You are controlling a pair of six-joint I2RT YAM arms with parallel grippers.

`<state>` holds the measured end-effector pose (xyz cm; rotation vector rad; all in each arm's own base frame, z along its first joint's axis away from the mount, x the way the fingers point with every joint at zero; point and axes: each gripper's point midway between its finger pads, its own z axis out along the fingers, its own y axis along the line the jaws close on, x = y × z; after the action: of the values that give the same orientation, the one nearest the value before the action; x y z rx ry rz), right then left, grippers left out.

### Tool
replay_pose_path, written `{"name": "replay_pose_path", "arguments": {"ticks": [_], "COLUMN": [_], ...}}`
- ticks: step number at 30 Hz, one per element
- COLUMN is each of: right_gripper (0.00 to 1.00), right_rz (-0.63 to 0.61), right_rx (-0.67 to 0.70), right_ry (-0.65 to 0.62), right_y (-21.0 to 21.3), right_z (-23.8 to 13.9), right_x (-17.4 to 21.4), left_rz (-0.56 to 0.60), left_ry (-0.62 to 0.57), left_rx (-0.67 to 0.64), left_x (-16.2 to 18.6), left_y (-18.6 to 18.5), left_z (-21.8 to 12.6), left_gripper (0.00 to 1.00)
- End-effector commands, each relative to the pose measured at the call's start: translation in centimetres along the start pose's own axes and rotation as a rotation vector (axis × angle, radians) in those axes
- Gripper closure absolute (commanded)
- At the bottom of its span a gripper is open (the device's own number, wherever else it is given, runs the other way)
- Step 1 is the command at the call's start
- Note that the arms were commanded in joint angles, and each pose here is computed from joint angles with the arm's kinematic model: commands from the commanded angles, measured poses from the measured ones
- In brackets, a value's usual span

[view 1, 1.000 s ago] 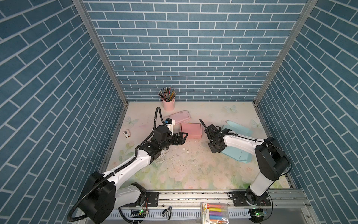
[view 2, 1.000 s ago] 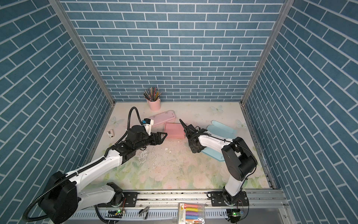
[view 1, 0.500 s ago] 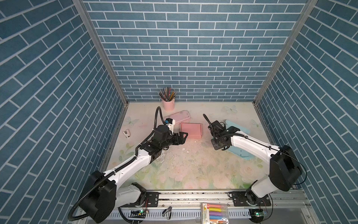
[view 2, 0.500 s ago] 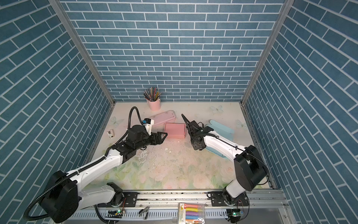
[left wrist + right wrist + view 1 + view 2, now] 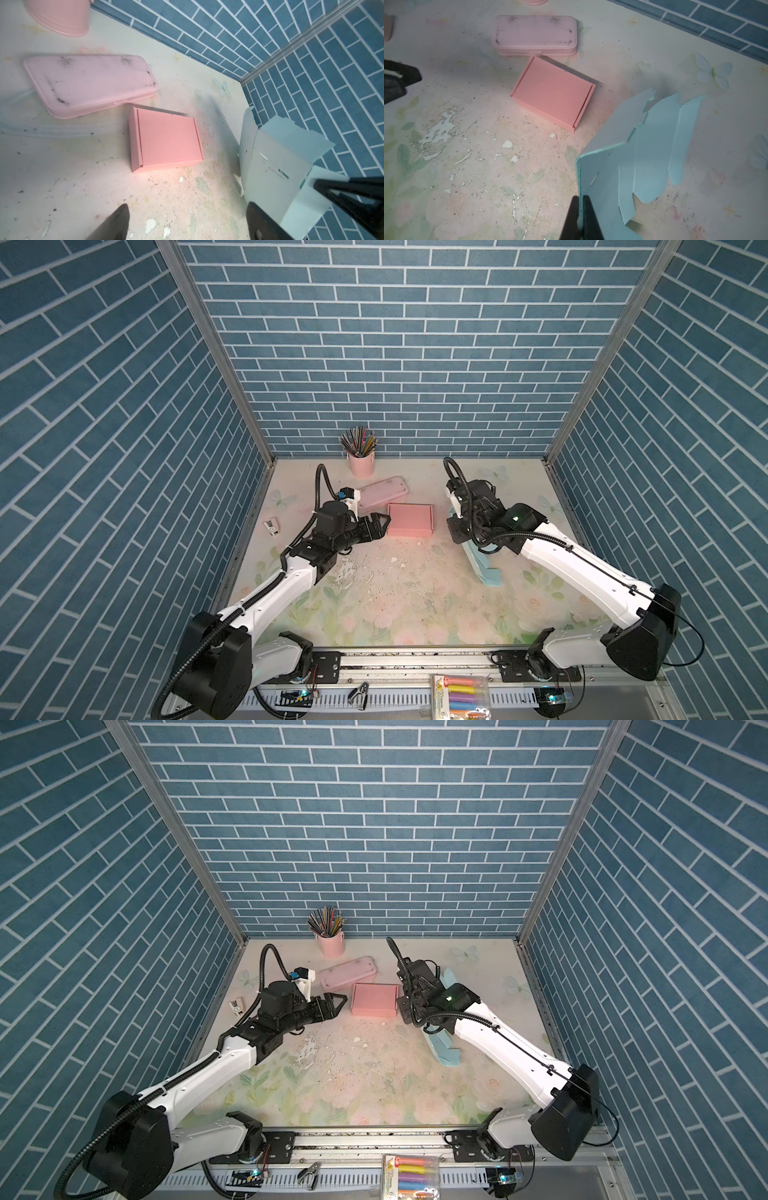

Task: Fold the paper box
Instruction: 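Grasp the edge of the light-blue blank with the right gripper and lift it, then drag the light-blue blank toward the robot with the right gripper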

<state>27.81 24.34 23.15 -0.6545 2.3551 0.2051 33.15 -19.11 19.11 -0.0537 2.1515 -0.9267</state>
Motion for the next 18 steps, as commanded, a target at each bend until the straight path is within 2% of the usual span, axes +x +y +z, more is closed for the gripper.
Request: {"name": "replay_pose_path", "arguments": {"ticks": [1, 5, 9, 13, 18], "right_gripper": [0.95, 0.94, 0.94, 0.93, 0.92], "right_rz": [-0.075, -0.194, -0.312, -0.465, -0.672], "right_rx": [-0.087, -0.165, -0.195, -0.252, -0.340], "right_ry": [-0.093, -0.187, -0.211, -0.234, -0.207], "right_y": [2.6, 6.6, 10.0, 14.7, 20.0], "right_z": [-2.2, -4.1, -4.6, -5.4, -5.2], "right_x": [-2.4, -4.1, -4.1, -3.2, 0.4], "left_rz": [-0.018, -0.046, -0.071, -0.097, -0.142], "left_ry": [-0.027, -0.055, -0.095, -0.134, -0.175], "left_rx": [0.027, 0.025, 0.013, 0.001, 0.011], "left_x": [-1.7, -3.0, -4.5, -5.8, -7.1], "left_y": [-0.2, 0.9, 2.2, 3.5, 4.7], "left_z": [-1.0, -1.8, -2.8, -4.0, -5.3], "left_gripper": [0.12, 0.12, 0.12, 0.12, 0.12]}}
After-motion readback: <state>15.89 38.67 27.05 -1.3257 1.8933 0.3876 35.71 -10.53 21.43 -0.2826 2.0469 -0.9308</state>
